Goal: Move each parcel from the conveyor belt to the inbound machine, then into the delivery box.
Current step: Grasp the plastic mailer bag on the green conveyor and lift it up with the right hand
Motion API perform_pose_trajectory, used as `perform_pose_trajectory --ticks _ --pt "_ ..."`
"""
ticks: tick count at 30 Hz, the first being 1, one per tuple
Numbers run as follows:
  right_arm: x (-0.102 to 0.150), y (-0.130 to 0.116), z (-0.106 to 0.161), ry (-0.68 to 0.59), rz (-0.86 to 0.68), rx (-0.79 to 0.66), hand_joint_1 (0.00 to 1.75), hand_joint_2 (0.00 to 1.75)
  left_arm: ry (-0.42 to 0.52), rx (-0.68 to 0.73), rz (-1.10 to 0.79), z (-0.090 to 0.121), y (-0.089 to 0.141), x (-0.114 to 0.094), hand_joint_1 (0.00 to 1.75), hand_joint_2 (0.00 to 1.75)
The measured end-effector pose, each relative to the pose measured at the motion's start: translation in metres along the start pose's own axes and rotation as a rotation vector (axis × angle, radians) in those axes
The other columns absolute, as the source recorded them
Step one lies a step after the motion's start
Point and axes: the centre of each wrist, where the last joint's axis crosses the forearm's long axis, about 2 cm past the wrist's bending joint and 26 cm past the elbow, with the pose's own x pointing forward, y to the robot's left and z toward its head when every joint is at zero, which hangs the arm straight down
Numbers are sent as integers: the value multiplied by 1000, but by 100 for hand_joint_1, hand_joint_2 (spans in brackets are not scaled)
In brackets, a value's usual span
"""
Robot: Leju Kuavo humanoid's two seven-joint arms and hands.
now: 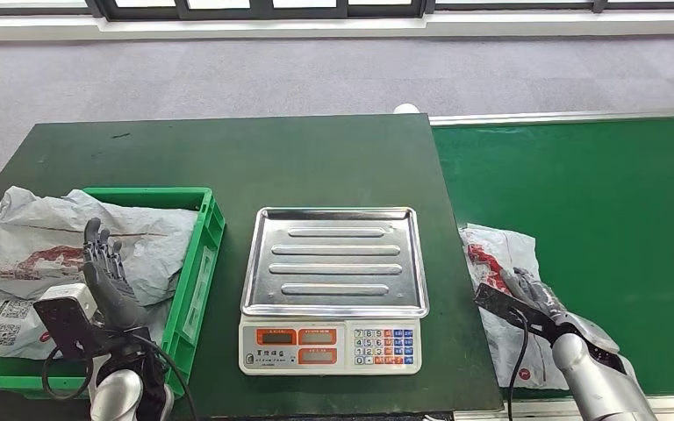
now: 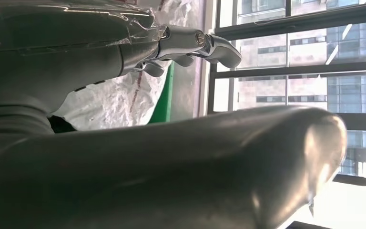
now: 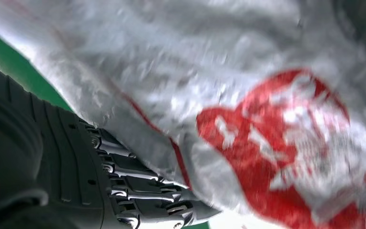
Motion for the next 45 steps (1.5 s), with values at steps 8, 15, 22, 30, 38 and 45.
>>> perform_pose_trajectory --ticks 8,15,22,30,38,45 --pt "11 5 -7 -9 24 75 0 175 -14 -10 2 -4 -1 2 0 0" --pt "12 1 -12 15 69 132 0 175 -19 -32 10 -4 -5 3 0 0" --pt "4 -10 -14 34 119 149 0 175 -21 -40 9 0 -4 4 0 0" --pt "3 -21 -15 36 131 137 52 175 -22 -41 5 2 -2 4 0 0" --pt "-12 -24 -1 49 159 146 175 175 -23 -43 4 7 1 5 0 0" --pt "-12 -23 9 27 186 116 175 175 -24 -50 7 7 0 5 0 0"
